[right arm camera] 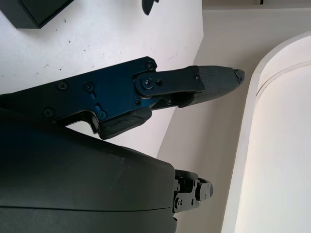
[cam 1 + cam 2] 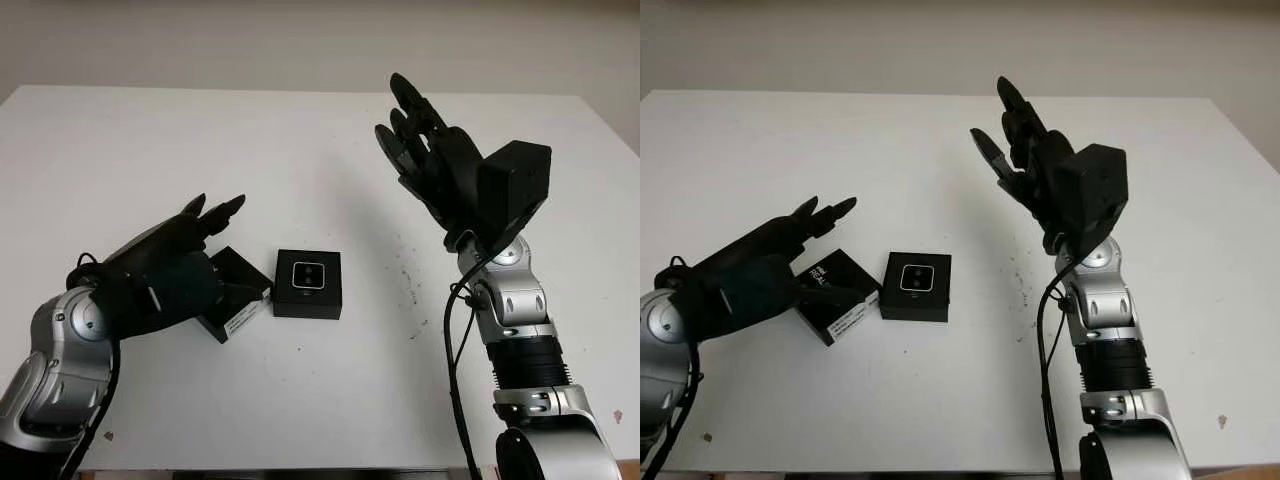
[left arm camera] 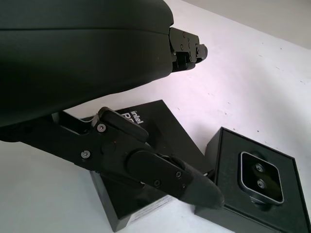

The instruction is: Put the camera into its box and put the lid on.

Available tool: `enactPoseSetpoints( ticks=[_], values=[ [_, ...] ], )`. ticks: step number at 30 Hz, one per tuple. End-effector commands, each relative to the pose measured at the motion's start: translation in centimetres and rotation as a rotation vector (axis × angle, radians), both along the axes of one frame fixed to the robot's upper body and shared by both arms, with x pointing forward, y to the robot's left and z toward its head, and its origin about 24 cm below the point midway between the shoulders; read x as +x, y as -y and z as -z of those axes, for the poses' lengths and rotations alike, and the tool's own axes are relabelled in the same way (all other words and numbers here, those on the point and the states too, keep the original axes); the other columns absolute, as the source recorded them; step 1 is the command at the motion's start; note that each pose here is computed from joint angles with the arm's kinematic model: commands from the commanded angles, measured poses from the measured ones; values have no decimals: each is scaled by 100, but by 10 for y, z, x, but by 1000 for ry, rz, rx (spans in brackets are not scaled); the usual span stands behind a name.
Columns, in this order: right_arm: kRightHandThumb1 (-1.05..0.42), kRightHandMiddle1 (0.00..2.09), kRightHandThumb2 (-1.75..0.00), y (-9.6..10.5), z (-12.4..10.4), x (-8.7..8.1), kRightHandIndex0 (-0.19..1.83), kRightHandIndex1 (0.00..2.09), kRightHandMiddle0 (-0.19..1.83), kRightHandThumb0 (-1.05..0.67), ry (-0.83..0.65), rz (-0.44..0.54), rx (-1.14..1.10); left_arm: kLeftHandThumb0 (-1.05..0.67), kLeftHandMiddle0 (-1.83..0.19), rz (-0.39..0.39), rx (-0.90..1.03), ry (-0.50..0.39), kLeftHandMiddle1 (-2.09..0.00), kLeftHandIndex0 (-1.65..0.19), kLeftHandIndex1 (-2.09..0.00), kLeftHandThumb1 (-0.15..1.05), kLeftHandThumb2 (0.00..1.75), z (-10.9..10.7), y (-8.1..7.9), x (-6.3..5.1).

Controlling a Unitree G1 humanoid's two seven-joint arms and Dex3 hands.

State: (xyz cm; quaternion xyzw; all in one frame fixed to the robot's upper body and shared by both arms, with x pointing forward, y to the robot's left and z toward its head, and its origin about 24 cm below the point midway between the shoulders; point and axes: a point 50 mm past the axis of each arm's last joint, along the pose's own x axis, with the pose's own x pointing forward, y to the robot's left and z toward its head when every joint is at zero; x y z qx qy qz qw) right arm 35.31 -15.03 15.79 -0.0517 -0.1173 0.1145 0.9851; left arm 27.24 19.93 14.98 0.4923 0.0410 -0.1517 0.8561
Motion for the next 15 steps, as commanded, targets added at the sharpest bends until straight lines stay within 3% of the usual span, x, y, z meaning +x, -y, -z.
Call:
enactPoseSetpoints(
  ticks=[1,15],
  values=[
    [-105,9,-29,1,-3,-1,-6,5,-4,-76,17,-2,14,-74,11,18,18,23,-5,2,-5,86,4,-4,4,1],
    [-105,8,-31,2,-3,0,-8,4,-5,-74,-2,-21,34,-72,17,87,121,21,-4,4,-5,86,6,1,13,-18]
  ],
)
